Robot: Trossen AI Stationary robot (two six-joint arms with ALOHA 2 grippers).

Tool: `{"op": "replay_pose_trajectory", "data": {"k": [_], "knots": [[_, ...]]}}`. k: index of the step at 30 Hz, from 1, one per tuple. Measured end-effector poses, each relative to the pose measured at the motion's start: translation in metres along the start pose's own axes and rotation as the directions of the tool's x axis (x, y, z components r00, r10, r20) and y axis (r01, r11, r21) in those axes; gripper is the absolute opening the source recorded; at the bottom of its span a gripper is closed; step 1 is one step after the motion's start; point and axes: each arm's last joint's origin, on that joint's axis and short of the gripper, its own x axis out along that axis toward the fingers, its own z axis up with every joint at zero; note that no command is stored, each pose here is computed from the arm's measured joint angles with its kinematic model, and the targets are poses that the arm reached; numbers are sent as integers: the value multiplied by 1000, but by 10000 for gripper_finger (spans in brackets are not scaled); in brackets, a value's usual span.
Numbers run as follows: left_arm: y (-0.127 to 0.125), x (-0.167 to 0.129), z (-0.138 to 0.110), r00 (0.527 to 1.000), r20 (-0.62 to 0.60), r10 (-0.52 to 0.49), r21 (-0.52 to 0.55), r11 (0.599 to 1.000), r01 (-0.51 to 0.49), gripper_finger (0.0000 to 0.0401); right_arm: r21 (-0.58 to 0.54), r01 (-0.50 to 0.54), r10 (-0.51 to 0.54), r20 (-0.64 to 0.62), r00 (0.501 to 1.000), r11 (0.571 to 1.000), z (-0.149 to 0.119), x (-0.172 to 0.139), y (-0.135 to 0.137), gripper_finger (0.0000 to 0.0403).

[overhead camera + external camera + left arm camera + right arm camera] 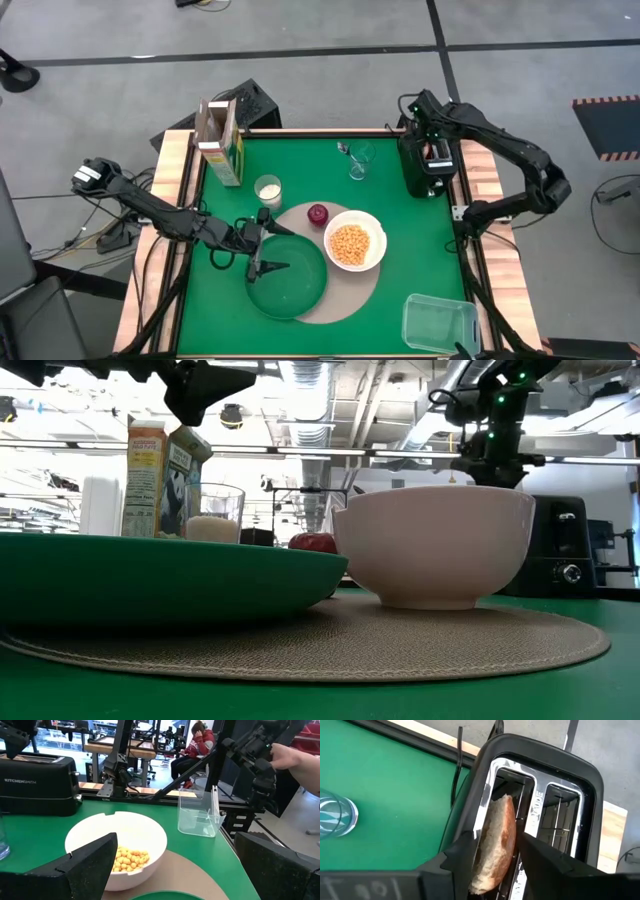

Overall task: Arrange a breakfast setting
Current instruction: Put the bagel on the green plate

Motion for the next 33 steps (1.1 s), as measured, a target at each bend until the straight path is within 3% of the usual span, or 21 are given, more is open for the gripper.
{"op": "replay_pose_trajectory", "data": {"k": [27,33], "knots": [[0,0,-1,1000,-7,6,12,1000,-6,386,4,28,-28,-34,999,1000,1,16,1,171],[0,0,-1,1000,-6,7,12,1000,-7,386,4,21,-21,-36,999,1000,1,16,1,138]]}}
